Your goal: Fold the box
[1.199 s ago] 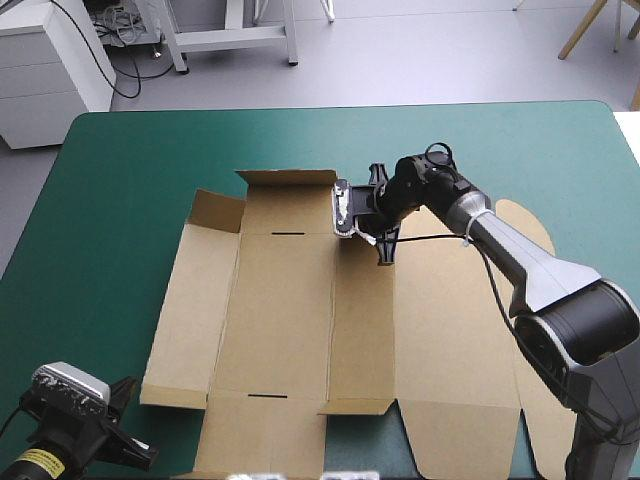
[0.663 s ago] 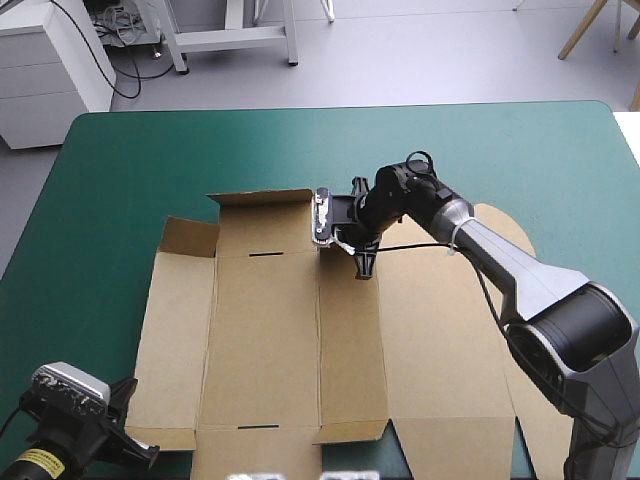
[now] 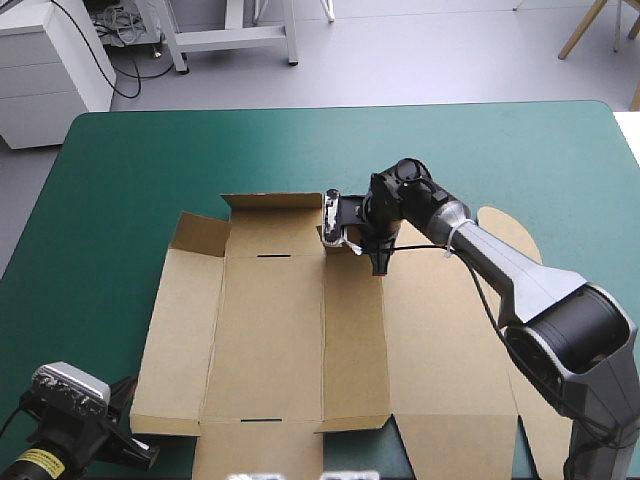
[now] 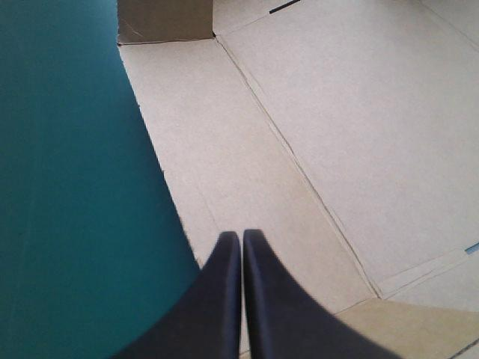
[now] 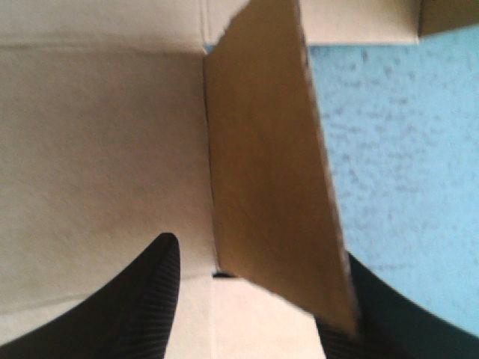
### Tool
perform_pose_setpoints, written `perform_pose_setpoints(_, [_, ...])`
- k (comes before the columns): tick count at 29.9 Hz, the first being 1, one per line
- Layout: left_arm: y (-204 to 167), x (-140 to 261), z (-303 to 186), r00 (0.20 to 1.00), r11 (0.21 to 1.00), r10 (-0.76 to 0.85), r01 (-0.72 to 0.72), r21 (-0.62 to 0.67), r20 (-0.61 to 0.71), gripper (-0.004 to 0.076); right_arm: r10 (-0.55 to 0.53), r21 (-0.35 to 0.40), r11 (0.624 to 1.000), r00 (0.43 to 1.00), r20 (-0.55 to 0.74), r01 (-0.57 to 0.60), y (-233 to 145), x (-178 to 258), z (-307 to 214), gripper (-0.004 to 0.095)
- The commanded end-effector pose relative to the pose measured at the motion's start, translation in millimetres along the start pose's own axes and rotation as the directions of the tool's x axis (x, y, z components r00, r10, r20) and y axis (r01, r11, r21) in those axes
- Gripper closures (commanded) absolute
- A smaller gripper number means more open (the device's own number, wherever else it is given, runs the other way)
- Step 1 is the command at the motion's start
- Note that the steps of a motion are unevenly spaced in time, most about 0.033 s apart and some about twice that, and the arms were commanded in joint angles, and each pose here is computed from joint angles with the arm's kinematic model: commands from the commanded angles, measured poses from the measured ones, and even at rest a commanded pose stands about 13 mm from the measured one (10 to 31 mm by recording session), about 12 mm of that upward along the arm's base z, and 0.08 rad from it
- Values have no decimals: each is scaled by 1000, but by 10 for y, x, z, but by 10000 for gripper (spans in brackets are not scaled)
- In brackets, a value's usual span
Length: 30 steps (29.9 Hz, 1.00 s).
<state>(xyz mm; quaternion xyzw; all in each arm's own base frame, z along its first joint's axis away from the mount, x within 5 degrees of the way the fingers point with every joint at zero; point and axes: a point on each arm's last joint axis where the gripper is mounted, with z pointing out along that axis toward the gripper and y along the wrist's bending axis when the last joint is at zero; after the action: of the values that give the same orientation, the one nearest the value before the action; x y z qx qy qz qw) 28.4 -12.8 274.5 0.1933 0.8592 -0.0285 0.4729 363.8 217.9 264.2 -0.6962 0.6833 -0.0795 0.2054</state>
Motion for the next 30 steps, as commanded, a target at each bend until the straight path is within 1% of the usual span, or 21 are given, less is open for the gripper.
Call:
perform_pose_setpoints(1, [14,-117,-41,997,1000,-14,14,-7,79,734,39,157,987,992,-121,-19,-151,126,-357,424])
perform_pose_setpoints(3, [14,-117,-41,997,1000,-14,14,-7,79,734,111,207,976,970,-217,-65,-200,258,-379,455])
perform_pose_setpoints(5, [14,-117,-41,997,1000,-14,14,-7,79,734,200,245,960,948,-249,-138,-253,395,-418,490])
perform_pose_setpoints(7, [14,-117,-41,997,1000,-14,14,-7,79,734,272,256,944,927,-257,-206,-288,528,-468,520])
perform_pose_setpoints(10, [14,-117,-41,997,1000,-14,14,-7,79,734,375,258,916,881,-290,-306,-323,779,-565,566])
perform_pose_setpoints(13, [14,-117,-41,997,1000,-14,14,-7,79,734,502,251,862,814,-292,-441,-343,1077,-705,630])
perform_pose_setpoints(15, [14,-117,-41,997,1000,-14,14,-7,79,734,585,227,810,768,-262,-540,-338,1273,-844,670])
perform_pose_setpoints(19, [14,-117,-41,997,1000,-14,14,-7,79,734,728,206,684,671,-138,-700,-302,1619,-1191,767])
perform_pose_setpoints(20, [14,-117,-41,997,1000,-14,14,-7,79,734,751,211,658,649,-119,-723,-284,1697,-1270,789])
perform_pose_setpoints(25, [14,-117,-41,997,1000,-14,14,-7,79,734,865,282,490,500,-38,-825,-67,2144,-1742,901])
perform_pose_setpoints(28, [14,-117,-41,997,1000,-14,14,-7,79,734,911,287,390,412,18,-875,171,2330,-1963,919])
perform_pose_setpoints(30, [14,-117,-41,997,1000,-14,14,-7,79,734,927,294,338,370,62,-894,328,2396,-2054,920])
